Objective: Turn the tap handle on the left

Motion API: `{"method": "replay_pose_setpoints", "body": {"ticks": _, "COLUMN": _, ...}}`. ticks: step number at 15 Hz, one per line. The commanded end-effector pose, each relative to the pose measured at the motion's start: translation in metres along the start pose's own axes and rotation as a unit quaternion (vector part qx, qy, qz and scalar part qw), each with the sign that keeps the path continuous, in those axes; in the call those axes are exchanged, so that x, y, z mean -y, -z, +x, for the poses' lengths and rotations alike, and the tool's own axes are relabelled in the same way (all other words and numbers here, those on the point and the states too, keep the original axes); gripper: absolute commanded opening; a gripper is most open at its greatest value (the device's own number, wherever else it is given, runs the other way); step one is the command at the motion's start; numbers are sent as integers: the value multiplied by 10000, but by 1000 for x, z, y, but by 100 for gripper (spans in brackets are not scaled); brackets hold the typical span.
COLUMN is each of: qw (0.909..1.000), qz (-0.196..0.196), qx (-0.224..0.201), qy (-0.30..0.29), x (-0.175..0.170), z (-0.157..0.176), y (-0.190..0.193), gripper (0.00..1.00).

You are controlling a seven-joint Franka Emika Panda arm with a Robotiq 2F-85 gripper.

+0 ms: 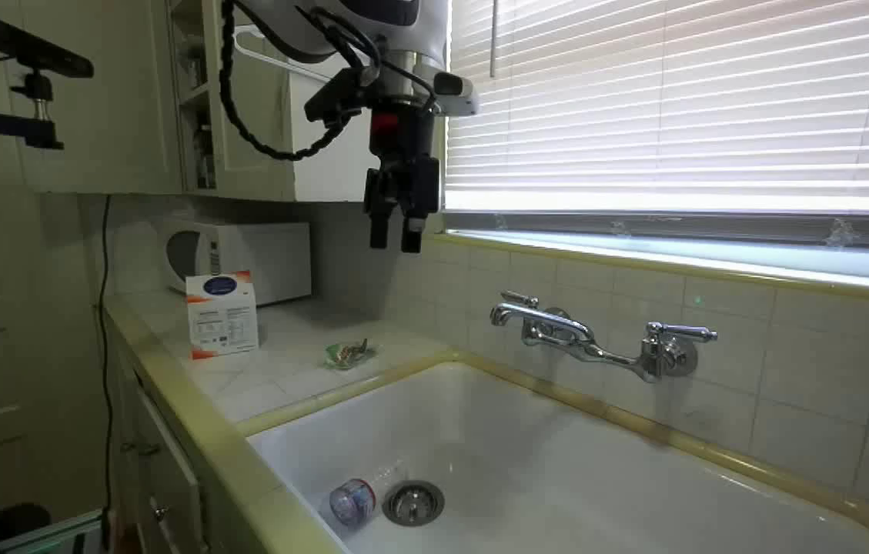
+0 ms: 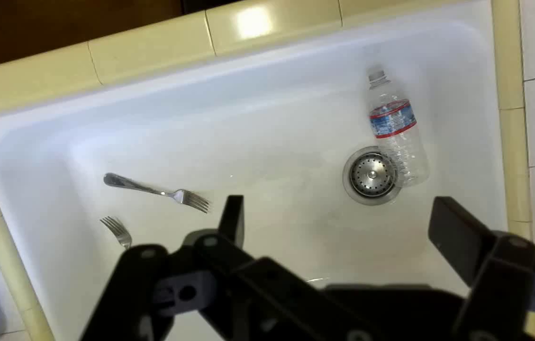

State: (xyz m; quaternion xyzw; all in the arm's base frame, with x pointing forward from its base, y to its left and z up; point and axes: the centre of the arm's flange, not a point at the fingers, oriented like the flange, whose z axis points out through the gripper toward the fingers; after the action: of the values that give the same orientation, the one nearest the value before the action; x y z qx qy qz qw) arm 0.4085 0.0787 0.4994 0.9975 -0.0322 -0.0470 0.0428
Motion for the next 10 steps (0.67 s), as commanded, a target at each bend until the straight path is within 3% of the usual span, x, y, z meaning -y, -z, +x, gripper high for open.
{"method": "replay_pose_setpoints", "body": {"ticks": 1, "qw": 10000, "qz": 0, "qx": 0, "qy": 0, "x": 0, "z": 0, "y": 0, "gripper": 100}}
{"method": "replay_pose_setpoints", "body": {"ticks": 7, "qw": 10000, "qz": 0, "qx": 0, "qy": 0, "x": 0, "z": 0, "y": 0, "gripper": 100}}
{"method": "replay_pose_setpoints", "body": {"ticks": 10, "qw": 9997, "qz": -8, "qx": 8, "qy": -262, "x": 14, "z": 30, "y": -5, "gripper": 100}}
